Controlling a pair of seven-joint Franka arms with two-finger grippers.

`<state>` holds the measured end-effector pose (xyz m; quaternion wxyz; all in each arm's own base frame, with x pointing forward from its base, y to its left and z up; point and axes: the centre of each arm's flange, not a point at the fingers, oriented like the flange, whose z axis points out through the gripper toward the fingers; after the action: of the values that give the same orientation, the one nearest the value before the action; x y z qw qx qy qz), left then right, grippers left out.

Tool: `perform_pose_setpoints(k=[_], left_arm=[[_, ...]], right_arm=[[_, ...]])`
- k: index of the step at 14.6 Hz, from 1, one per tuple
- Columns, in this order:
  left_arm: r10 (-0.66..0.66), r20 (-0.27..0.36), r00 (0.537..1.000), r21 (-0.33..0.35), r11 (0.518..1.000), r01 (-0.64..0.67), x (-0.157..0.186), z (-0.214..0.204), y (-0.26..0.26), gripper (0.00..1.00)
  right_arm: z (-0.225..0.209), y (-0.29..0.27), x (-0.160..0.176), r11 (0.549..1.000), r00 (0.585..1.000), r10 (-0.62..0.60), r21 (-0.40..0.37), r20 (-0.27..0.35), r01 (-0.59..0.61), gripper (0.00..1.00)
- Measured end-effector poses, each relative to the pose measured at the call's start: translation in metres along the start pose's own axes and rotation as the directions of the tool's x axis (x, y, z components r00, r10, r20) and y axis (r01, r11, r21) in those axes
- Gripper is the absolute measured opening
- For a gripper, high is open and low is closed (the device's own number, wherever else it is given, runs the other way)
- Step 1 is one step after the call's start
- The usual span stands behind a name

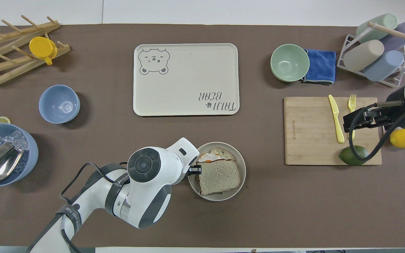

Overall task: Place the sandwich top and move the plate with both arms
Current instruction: 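Grasp the rim of the white plate with the left gripper, then slide the plate with the left gripper onto the bear tray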

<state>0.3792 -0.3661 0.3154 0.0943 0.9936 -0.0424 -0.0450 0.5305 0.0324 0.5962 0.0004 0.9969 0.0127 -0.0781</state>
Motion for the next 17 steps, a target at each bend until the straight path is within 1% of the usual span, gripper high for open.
perform_pose_setpoints(k=[1, 2, 3, 4, 7, 8, 9, 11, 17], left_arm=[[0.001, -0.001, 1.0, -0.001, 1.0, -0.001, -0.0004, 0.0003, 0.0007, 0.48], [0.0, -0.001, 1.0, 0.0, 1.0, 0.0, -0.0002, 0.0008, 0.0005, 0.43], [0.0, 0.0, 1.0, 0.0, 1.0, 0.0, 0.0, 0.0015, 0.0002, 0.41], [-0.001, 0.0, 1.0, 0.001, 1.0, 0.001, 0.0002, 0.0023, 0.0, 0.36], [-0.002, 0.001, 1.0, 0.002, 1.0, 0.002, 0.0008, 0.0048, -0.0006, 0.32], [-0.003, 0.001, 1.0, 0.003, 1.0, 0.003, 0.001, 0.0055, -0.0008, 0.26], [-0.003, 0.0, 1.0, 0.003, 1.0, 0.003, 0.0012, 0.006, -0.0008, 0.26], [-0.002, -0.003, 1.0, -0.002, 1.0, 0.002, 0.0011, 0.0046, 0.0005, 0.04], [-0.007, -0.006, 1.0, -0.004, 1.0, 0.007, 0.0028, 0.0032, -0.0012, 0.04]], right_arm=[[0.0, 0.0, 0.0, 1.0, 1.0, 0.0, 0.0, 0.0, 0.0, 1.0], [0.0, 0.0, 0.0, 1.0, 1.0, 0.0, 0.0, 0.0, 0.0, 1.0], [0.0, 0.0, 0.0, 1.0, 1.0, 0.0, 0.0, 0.0, 0.0, 1.0], [0.0, 0.0, 0.0, 1.0, 1.0, 0.0, 0.0, 0.0, 0.0, 1.0], [0.0, 0.0, 0.0, 1.0, 1.0, 0.0, 0.0, 0.0, 0.0, 1.0], [0.0, 0.0, 0.0, 1.0, 1.0, 0.0, 0.0, 0.0, 0.0, 1.0], [0.0, 0.0, 0.0, 1.0, 1.0, 0.0, 0.0, 0.0, 0.0, 1.0], [0.0, 0.0, 0.0, 1.0, 1.0, 0.0, 0.0, 0.0, 0.0, 1.0], [0.0, 0.0, 0.0, 1.0, 1.0, 0.0, 0.0, 0.0, 0.0, 1.0]])
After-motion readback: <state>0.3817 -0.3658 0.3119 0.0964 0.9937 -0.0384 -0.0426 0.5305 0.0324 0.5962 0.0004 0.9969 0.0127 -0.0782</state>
